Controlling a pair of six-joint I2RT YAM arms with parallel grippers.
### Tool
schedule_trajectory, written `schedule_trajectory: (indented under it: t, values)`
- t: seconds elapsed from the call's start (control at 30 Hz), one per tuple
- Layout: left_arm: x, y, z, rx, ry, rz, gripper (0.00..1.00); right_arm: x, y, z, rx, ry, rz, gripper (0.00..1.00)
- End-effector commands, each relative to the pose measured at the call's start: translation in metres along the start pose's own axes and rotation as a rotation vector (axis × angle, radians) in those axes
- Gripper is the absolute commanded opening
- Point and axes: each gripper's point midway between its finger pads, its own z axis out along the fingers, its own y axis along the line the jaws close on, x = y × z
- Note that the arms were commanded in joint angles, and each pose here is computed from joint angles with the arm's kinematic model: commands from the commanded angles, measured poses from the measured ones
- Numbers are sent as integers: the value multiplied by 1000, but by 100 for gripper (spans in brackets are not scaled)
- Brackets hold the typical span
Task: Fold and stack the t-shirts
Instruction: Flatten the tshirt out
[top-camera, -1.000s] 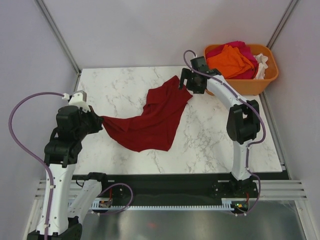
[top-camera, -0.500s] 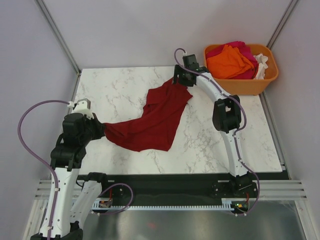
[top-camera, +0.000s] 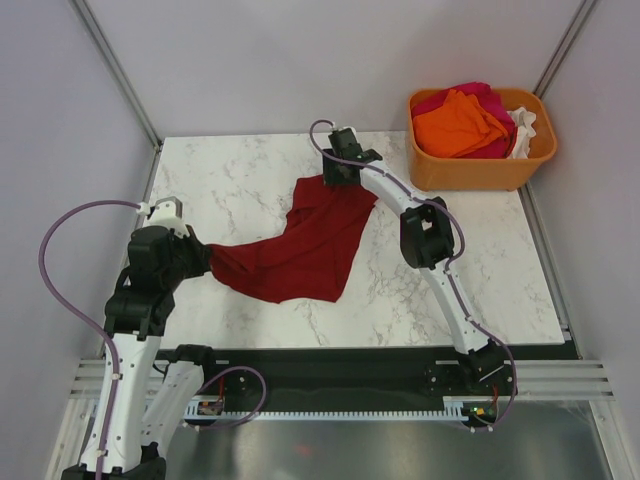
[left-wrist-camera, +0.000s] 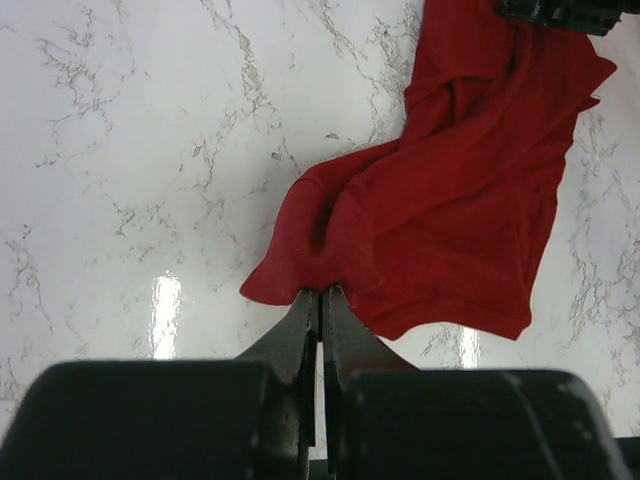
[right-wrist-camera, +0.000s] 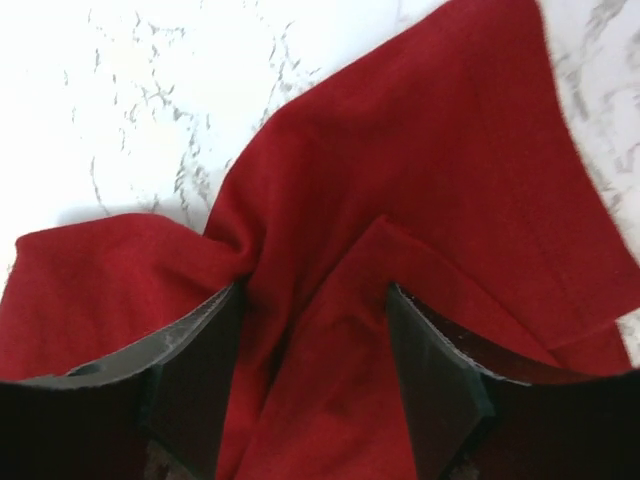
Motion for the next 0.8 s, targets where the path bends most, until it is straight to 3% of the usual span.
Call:
schedule_trajectory:
  t: [0.0,0.1,0.3,0.6,0.77]
  values:
    - [-12,-1,2,0,-52,1,2,-30,-20,-1,77,-91,-5,67]
    - [-12,0,2,-1,-50,-1,2,-29,-27,0,108,-96,-7,65]
    - [-11,1,4,0,-45,-5,2,-47,-36,-11,72,-132,72,73]
    - [-12,2,4,0,-49,-10,2,-61,-36,-14,58,-168,115,70]
    - [-11,2,6,5,-41,-13,2,-88,-31,-31,-11,-263,190,70]
